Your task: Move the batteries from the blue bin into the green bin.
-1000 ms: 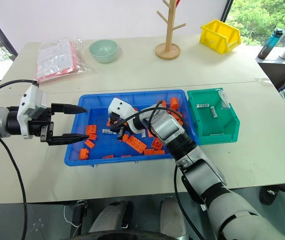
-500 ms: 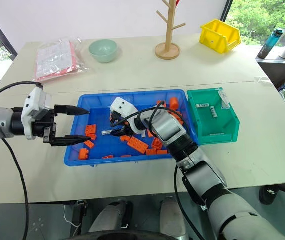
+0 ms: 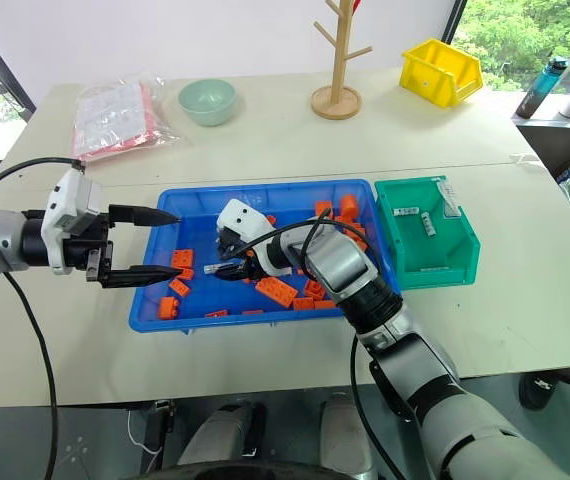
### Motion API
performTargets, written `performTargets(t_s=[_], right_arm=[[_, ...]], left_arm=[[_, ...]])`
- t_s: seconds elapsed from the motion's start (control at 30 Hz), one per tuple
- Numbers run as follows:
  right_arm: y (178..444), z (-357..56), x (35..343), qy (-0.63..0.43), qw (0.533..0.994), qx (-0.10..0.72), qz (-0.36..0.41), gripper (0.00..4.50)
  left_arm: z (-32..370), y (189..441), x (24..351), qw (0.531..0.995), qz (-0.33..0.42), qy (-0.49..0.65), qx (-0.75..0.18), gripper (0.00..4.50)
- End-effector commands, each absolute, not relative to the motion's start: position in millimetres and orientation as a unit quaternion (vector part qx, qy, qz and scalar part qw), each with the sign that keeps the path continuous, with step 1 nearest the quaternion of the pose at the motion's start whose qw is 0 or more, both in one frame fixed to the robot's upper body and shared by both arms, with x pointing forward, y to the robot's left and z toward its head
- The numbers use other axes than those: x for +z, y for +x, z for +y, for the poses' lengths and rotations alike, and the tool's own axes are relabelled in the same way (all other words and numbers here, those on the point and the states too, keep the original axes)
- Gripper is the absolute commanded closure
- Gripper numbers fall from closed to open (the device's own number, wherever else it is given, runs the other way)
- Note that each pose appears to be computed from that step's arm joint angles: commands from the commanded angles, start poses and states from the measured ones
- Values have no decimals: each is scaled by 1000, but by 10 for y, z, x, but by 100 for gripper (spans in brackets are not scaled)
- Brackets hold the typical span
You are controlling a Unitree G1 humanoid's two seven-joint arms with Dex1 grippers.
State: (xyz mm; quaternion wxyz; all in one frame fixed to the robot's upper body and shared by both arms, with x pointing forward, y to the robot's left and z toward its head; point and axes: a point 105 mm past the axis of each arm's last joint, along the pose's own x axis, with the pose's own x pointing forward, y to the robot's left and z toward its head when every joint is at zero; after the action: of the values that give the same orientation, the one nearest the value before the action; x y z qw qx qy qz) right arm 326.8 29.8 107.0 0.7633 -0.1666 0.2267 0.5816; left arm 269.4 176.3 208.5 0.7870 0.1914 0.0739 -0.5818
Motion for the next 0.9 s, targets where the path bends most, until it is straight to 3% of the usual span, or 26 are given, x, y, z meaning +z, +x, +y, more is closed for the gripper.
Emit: performTargets(t_s=[0.03,0.1,0.2,0.4,0.53,0.67,0.7,0.9], right_arm=[[3266,370,1017,-194,753,593,208,246],[3298,369,988,-197,755,590,205,309],[3326,352,990,-196,757,589,202,445],[3383,252,1167,-178,776,576,188,444],[3424,-64,1725,-128,813,548,149,444],[3413,-652,2207,-91,859,488,128,444],[3463,-1012,2278,-107,886,433,125,444],[3307,-2216,2450,-124,949,247,152,444]], left_arm=[[1753,2700,2144,784,64,202,-583,0],[1749,2702,2147,784,63,201,-583,0],[1739,2703,2146,785,62,200,-584,0],[1729,2709,2116,787,61,194,-583,0],[1734,2729,2068,794,58,176,-579,0],[1747,2743,2046,799,53,166,-575,0],[1730,2750,2035,798,50,167,-576,0],[1666,2791,2013,793,37,162,-585,0]])
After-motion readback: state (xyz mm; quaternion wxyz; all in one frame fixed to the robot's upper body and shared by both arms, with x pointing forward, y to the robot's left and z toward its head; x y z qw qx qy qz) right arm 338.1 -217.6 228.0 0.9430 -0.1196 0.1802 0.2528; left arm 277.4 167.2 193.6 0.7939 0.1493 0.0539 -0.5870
